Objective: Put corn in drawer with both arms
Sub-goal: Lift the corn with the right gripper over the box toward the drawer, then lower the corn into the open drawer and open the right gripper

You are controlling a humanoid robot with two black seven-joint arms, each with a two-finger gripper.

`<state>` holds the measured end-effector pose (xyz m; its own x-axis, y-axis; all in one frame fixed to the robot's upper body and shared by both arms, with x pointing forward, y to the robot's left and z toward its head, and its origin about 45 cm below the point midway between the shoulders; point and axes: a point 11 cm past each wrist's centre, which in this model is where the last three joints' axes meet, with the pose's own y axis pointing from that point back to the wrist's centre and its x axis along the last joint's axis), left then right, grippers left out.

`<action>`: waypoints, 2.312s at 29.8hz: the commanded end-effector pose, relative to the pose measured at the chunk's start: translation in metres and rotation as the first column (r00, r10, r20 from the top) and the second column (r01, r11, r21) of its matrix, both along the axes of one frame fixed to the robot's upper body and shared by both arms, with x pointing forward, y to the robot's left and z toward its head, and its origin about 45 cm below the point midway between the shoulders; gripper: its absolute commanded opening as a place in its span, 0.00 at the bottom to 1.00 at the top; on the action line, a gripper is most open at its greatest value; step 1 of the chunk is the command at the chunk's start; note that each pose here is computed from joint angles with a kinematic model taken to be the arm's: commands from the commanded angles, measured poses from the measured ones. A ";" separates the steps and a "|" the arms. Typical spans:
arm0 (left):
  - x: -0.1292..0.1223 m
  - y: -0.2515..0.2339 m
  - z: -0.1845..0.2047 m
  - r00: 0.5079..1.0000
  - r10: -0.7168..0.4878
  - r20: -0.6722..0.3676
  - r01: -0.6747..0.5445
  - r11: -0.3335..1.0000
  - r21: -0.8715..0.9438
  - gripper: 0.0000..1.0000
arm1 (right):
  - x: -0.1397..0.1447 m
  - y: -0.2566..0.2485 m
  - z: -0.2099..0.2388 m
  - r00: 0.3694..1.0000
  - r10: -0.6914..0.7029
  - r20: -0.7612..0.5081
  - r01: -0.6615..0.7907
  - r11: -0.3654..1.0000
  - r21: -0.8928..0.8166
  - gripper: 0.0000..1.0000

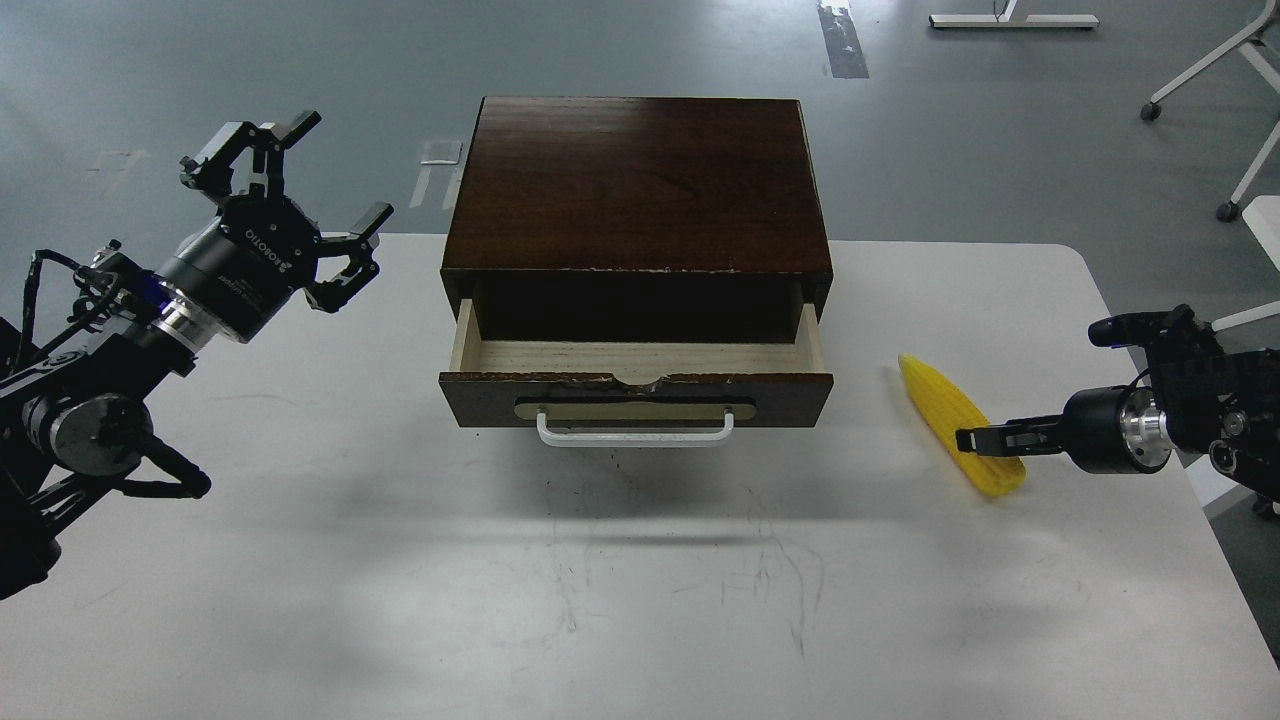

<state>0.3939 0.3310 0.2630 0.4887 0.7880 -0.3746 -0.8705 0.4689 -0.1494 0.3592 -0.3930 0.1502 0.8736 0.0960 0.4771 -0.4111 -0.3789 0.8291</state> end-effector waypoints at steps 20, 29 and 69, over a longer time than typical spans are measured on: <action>0.001 0.004 0.007 1.000 -0.001 0.018 0.001 1.000 -0.007 0.98 | 0.065 0.208 0.228 0.732 0.593 0.336 -0.565 0.803 -0.190 0.05; 0.002 0.009 0.013 1.000 0.009 0.030 -0.009 1.000 -0.004 0.98 | 0.051 0.283 0.225 0.502 0.807 0.311 -0.720 0.589 -0.367 0.05; 0.000 0.012 0.017 0.999 -0.005 0.040 0.006 1.000 -0.011 0.98 | 0.040 0.283 0.156 0.439 0.873 0.210 -0.784 0.487 -0.385 0.38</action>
<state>0.3942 0.3428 0.2802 0.5072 0.7819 -0.3625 -0.8615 0.4711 -0.1893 0.3998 -0.1098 0.3072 0.0971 0.8105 0.5776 -0.2485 -0.5422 0.8027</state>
